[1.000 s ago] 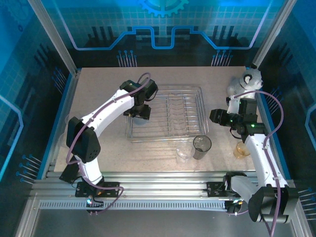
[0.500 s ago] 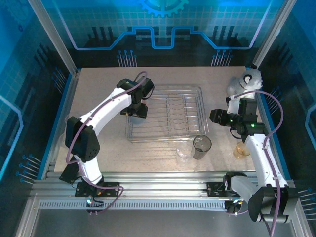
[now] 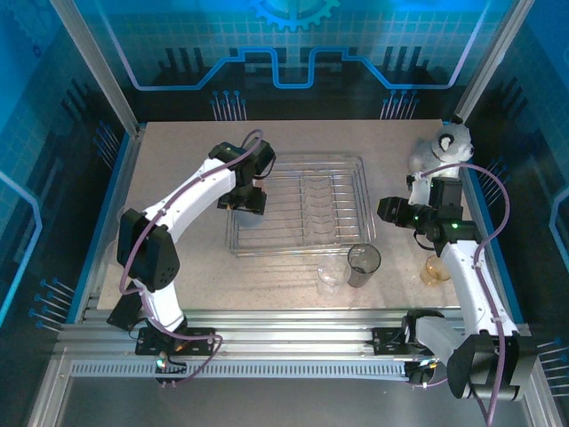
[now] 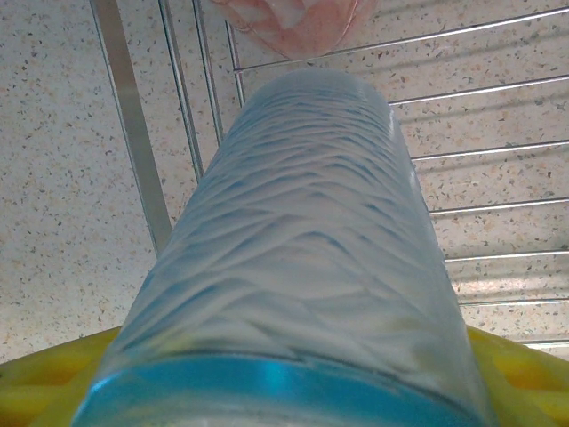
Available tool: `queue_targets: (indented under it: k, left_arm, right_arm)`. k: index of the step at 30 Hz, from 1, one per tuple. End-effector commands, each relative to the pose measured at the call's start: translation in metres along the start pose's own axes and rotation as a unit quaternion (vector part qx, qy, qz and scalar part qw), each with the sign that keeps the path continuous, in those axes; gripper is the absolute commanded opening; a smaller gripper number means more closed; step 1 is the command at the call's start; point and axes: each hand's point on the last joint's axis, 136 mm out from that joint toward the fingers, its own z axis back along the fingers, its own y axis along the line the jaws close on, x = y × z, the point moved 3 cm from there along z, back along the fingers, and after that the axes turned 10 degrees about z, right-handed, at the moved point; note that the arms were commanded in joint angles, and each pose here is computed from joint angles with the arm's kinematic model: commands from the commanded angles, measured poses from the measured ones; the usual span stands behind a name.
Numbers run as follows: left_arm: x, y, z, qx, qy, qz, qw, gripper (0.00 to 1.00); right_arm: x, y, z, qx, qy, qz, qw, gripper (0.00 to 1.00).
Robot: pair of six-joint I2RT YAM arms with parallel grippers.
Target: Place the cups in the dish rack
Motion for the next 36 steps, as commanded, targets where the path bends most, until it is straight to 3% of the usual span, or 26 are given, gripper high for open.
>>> queue_targets:
  k: [1,7,16,28,36]
  left_arm:
    - [-0.004,0.007,-0.003,0.006,0.012,-0.006,1.0,0.39]
    - [-0.003,0.009,-0.004,0.008,0.01,-0.005,1.0,0.56]
    - [0.002,0.008,-0.007,0.007,0.005,-0.003,1.0,0.74]
    - [0.01,0.009,-0.012,0.006,0.005,0.004,1.0,0.88]
    - [0.017,0.01,0.003,-0.007,-0.029,0.013,0.999,0.99]
  right_arm:
    - [-0.009,-0.005,-0.002,-0.008,0.014,-0.002,1.0,0.51]
    - [-0.008,-0.005,-0.003,-0.008,0.013,-0.002,1.0,0.5]
    - [-0.008,-0.005,-0.002,-0.009,0.014,-0.002,1.0,0.5]
    - [-0.008,-0.006,-0.002,-0.01,0.015,-0.001,1.0,0.5]
    - [-0.008,-0.005,-0.001,-0.01,0.016,-0.002,1.0,0.51]
